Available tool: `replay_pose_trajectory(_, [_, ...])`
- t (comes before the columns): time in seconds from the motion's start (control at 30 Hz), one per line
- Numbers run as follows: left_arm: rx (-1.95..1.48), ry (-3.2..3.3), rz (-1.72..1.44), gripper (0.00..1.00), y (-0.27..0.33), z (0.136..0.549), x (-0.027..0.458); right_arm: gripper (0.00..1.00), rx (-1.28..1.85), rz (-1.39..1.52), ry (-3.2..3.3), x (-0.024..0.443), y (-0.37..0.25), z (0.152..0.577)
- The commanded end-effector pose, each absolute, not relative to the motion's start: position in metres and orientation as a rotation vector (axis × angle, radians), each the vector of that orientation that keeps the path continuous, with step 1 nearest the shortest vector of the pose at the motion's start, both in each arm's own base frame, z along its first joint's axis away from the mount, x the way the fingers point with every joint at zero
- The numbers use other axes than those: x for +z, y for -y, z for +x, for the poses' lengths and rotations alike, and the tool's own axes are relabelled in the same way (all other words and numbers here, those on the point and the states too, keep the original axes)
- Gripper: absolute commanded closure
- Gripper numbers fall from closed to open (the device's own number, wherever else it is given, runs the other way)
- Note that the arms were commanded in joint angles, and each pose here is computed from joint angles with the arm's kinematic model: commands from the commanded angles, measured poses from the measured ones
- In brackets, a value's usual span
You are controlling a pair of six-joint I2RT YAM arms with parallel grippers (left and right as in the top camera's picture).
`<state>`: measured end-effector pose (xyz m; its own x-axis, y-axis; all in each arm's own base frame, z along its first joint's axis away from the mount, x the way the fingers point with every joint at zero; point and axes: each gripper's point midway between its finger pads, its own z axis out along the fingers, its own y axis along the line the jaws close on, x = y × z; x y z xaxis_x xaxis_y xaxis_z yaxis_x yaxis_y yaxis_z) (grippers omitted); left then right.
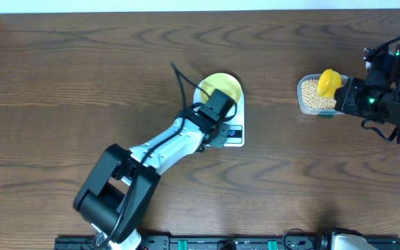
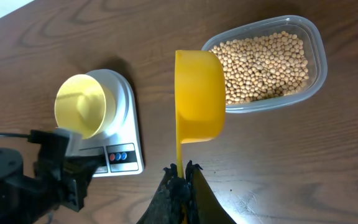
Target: Scoop item into bowl and weigh 50g on scale
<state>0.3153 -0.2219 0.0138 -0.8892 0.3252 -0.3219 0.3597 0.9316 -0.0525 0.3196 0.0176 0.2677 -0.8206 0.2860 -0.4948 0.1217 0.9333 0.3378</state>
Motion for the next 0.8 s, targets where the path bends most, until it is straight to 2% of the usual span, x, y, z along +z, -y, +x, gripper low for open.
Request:
replay_pose_trajectory(0.0, [-0.046, -2.759, 0.480, 0.93, 0.196, 0.315, 0.022, 0.99, 0.374, 0.271, -2.498, 0.278, -0.015, 0.320])
replay_pose_trajectory(0.2, [-0.267, -2.609, 0.472, 0.93, 0.216, 0.315, 0.090, 0.99, 0.375, 0.272, -2.497, 0.278, -0.015, 0.320])
replay_pose_trajectory(0.47, [-0.557, -2.407, 0.494, 0.93, 0.232, 0.293, 0.179, 0.99, 0.375, 0.272, -2.502, 0.278, -0.015, 0.319])
replay_pose_trajectory(0.57, [-0.562, -2.375, 0.473, 0.88, 0.220, 0.284, 0.199, 0.99, 0.376, 0.273, -2.506, 0.277, -0.015, 0.319])
replay_pose_trajectory(0.73, [-0.534, -2.399, 0.416, 0.88, 0.189, 0.267, 0.212, 0.99, 0.403, 0.257, -2.522, 0.276, -0.019, 0.315])
replay_pose_trajectory(0.77, [-0.526, -2.408, 0.403, 0.84, 0.182, 0.263, 0.213, 0.99, 0.408, 0.242, -2.525, 0.276, -0.020, 0.314])
